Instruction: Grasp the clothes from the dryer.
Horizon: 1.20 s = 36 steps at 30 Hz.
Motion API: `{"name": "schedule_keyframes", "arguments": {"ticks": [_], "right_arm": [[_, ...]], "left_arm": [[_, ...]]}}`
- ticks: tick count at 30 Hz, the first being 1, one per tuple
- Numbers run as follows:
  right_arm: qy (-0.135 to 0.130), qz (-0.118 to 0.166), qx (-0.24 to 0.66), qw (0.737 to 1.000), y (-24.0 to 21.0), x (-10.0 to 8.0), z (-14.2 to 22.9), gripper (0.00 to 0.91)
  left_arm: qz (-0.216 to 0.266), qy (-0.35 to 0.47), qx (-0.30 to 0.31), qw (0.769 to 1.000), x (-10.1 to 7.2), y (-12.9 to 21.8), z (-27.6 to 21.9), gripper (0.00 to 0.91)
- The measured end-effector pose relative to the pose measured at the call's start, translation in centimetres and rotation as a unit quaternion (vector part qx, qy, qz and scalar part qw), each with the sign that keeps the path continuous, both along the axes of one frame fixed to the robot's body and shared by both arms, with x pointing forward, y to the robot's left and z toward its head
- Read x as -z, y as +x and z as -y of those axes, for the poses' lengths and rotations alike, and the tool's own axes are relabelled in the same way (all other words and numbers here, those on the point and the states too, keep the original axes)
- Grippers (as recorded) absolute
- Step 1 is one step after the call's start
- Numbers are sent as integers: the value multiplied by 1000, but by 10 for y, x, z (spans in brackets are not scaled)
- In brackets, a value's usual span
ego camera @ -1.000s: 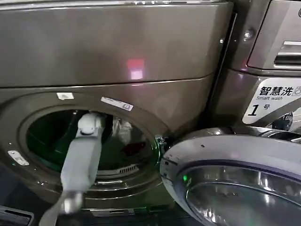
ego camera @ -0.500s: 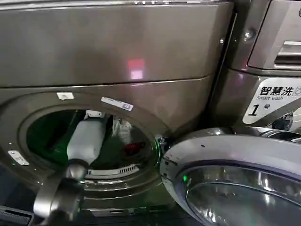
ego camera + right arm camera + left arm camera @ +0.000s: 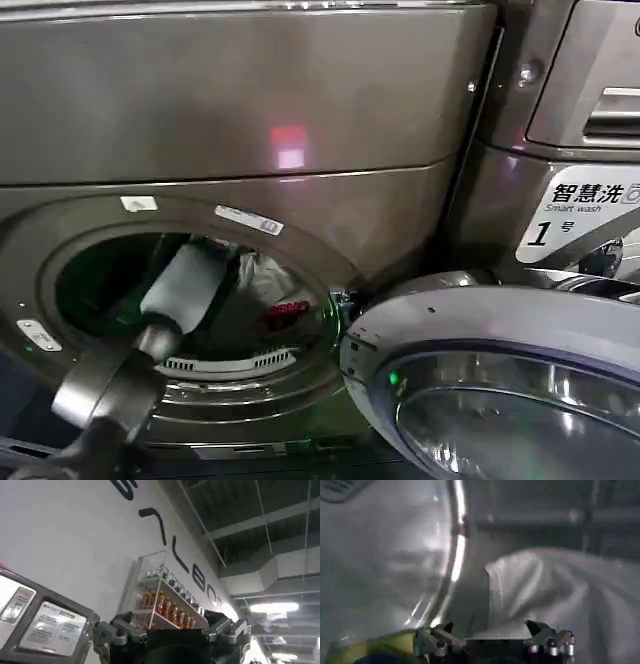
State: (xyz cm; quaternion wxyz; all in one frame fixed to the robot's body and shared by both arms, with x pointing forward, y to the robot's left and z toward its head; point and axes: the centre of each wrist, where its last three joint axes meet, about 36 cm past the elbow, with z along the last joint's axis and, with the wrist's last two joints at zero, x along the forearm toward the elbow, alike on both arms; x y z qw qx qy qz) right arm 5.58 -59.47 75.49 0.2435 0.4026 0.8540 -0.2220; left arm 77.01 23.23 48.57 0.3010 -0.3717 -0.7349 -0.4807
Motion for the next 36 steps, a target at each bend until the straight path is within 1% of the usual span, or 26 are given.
{"name": "schedule_keyframes", "arguments": {"ticks": [5, 9, 12, 21, 22, 23, 24, 26, 29, 36], "right_arm": [[1, -3, -1, 1000, 3, 3, 2, 907], [2, -4, -5, 1000, 6, 6, 0, 907], [3, -6, -6, 1000, 8, 9, -1, 907], [5, -10, -10, 1000, 12, 12, 0, 907], [5, -10, -10, 1000, 12, 13, 0, 907], [5, -10, -10, 1000, 13, 13, 0, 907], [5, -11, -10, 1000, 13, 14, 0, 907], [6, -11, -10, 1000, 13, 15, 1, 907], [7, -11, -10, 1000, 14, 17, 1, 907], [8, -13, -10, 1000, 15, 19, 2, 907]], "left_arm": [[-15, 43, 26, 999, 7, -1, 9, 907], [-19, 61, 38, 997, 10, -2, 15, 907], [-22, 70, 45, 996, 13, -2, 18, 907], [-38, 73, 55, 995, 32, -9, 28, 899], [-39, 71, 55, 995, 34, -9, 28, 671], [-40, 71, 56, 995, 35, -10, 28, 523], [-43, 69, 57, 995, 35, -10, 28, 148], [-45, 66, 60, 995, 36, -10, 28, 80], [-48, 59, 64, 995, 36, -10, 27, 0], [-51, 47, 72, 995, 38, -11, 27, 0]]}}
